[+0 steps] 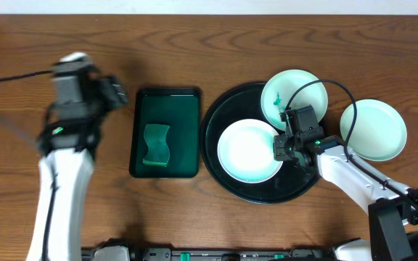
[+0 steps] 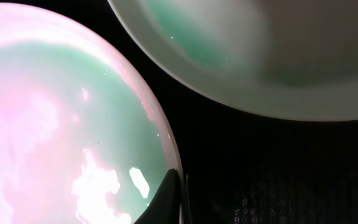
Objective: Clean dirty plates on tray and stack at the side
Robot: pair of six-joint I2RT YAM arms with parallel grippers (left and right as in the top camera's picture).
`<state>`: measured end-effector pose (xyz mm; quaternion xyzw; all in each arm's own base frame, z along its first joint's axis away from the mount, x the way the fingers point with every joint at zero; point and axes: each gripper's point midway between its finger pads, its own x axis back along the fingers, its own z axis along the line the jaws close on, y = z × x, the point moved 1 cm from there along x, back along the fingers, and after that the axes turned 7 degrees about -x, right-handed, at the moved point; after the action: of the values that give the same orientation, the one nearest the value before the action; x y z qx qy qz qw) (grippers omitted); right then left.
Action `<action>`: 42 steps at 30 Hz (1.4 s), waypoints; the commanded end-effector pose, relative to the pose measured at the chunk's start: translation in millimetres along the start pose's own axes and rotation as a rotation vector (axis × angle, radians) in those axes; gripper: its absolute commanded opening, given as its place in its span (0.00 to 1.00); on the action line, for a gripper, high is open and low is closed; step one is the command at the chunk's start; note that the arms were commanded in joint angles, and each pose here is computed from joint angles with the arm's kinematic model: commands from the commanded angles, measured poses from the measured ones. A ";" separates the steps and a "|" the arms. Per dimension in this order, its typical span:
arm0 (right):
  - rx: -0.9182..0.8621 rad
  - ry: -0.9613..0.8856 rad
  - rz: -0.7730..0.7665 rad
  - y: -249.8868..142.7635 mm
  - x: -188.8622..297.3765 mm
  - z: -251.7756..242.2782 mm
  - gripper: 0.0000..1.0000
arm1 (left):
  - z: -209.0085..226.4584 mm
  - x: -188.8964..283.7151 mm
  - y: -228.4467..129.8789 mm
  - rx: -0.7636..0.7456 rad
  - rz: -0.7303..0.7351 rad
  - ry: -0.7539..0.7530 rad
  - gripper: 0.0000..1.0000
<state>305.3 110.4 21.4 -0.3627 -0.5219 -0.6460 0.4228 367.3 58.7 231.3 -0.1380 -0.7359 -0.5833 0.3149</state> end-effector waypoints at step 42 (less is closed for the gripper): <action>0.010 0.067 0.019 -1.2 2.8 13.3 0.01 | 50.6 19.5 17.5 0.088 -0.070 0.109 0.80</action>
<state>303.6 113.9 16.2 -0.3642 -0.5131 -0.6442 0.4348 347.9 105.7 250.8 -0.0705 -0.7480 -0.5682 0.3357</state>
